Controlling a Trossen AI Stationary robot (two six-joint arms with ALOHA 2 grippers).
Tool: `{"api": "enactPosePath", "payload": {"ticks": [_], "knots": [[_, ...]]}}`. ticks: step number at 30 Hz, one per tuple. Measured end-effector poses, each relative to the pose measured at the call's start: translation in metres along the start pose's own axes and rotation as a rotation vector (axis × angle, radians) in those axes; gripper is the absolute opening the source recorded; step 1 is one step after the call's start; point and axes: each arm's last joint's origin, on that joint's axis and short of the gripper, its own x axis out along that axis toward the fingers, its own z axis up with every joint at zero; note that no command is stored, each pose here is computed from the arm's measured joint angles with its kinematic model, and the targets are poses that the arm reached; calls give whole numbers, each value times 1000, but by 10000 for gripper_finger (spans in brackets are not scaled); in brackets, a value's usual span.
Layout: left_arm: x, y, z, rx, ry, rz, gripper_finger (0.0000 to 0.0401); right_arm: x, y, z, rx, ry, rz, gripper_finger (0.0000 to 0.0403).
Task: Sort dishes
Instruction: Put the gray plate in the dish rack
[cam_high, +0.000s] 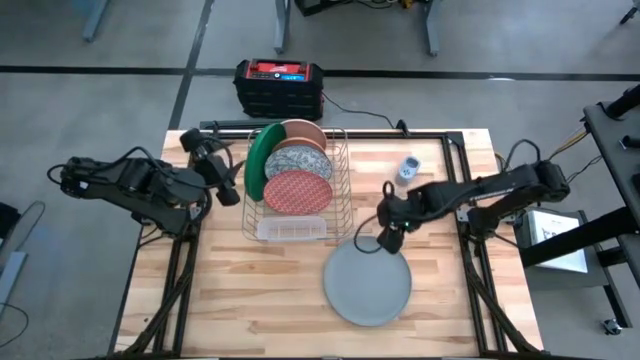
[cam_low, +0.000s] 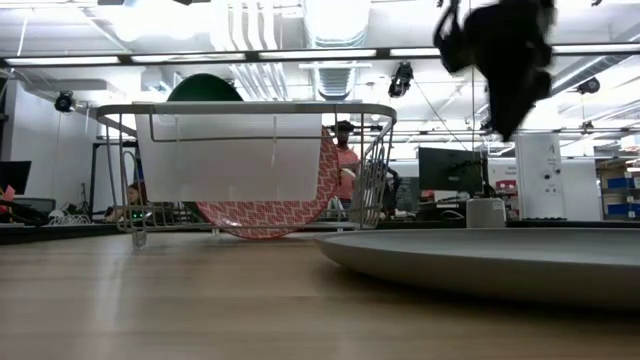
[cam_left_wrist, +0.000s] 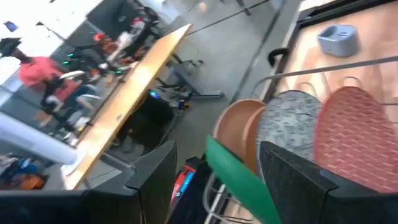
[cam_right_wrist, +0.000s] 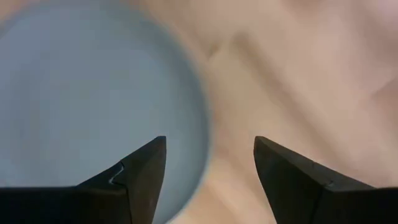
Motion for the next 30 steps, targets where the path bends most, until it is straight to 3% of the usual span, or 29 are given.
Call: {"api": "enactPosePath", "payload": {"ticks": [6,9,22,26,30], "knots": [[4,-12,5,27,-26,-189,219,32,5,-28,214,144,89,229],[6,-18,9,52,-36,-240,219,38,5,-37,288,182,71,235],[19,-41,15,153,-3,-276,219,68,9,-71,398,160,-5,244],[18,-44,16,174,-36,-401,219,77,10,-79,430,141,-42,232],[17,-47,21,169,-96,-504,219,88,18,-81,447,100,1,219]]}}
